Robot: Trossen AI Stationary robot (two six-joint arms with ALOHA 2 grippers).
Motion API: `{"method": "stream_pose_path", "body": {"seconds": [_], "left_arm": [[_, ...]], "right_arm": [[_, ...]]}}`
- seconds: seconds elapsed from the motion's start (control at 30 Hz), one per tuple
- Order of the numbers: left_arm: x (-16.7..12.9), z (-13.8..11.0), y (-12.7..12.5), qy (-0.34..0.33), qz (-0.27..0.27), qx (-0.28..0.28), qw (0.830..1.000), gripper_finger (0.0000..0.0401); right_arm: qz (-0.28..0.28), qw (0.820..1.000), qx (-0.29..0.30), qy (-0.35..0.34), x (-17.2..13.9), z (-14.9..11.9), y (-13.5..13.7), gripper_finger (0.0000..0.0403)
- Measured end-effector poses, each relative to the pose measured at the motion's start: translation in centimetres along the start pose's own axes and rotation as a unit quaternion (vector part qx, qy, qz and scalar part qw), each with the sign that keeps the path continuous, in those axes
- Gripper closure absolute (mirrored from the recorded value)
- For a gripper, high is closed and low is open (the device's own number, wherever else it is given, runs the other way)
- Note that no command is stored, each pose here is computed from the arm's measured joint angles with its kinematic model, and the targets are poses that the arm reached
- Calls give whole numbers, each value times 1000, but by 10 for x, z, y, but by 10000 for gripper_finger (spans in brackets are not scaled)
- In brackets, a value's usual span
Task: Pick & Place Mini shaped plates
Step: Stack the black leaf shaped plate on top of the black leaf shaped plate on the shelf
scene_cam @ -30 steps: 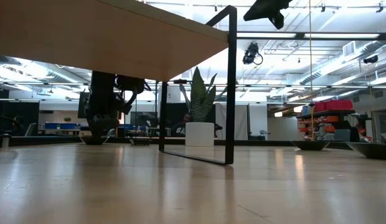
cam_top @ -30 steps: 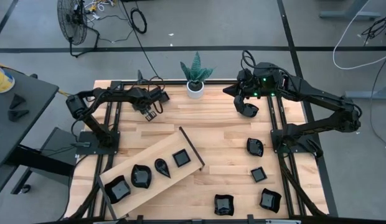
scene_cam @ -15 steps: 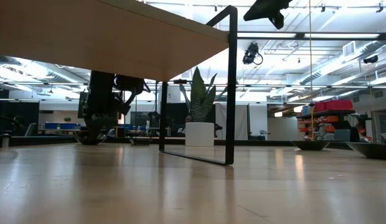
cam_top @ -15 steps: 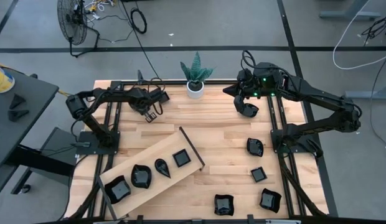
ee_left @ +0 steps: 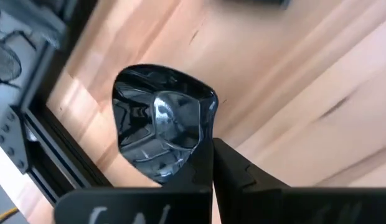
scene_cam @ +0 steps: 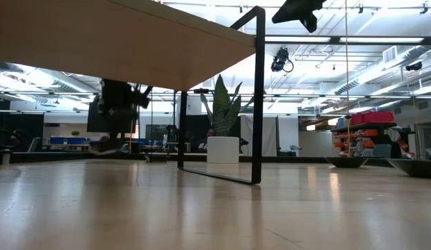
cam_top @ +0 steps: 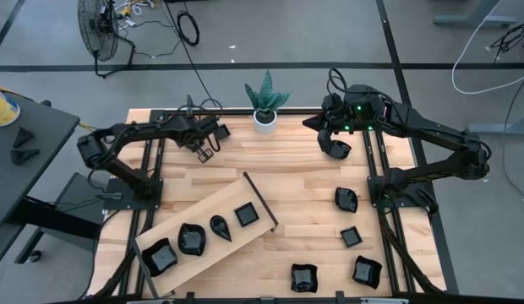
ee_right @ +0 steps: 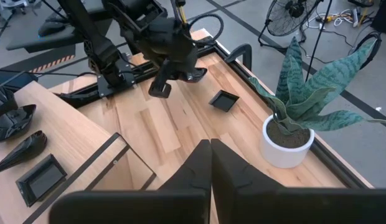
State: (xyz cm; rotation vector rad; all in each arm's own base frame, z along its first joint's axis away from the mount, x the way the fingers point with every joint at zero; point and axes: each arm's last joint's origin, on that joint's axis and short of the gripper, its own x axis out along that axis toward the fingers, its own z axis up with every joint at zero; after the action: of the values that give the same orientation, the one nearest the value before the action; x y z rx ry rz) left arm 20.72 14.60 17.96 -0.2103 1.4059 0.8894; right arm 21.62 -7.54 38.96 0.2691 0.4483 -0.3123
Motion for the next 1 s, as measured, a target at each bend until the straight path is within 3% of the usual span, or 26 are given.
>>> {"method": "stream_pose_path", "body": {"seconds": [0.3,0.67,1.0], "left_arm": [[-43,22,-10,-41,-13,30,999,400],[-137,39,-19,-97,-27,105,989,401],[-227,25,-21,-154,-62,157,973,401]], "right_arm": [[0,1000,0,0,0,0,0,399],[0,1000,-5,0,0,0,0,399],[0,1000,-24,0,0,0,0,399]]}}
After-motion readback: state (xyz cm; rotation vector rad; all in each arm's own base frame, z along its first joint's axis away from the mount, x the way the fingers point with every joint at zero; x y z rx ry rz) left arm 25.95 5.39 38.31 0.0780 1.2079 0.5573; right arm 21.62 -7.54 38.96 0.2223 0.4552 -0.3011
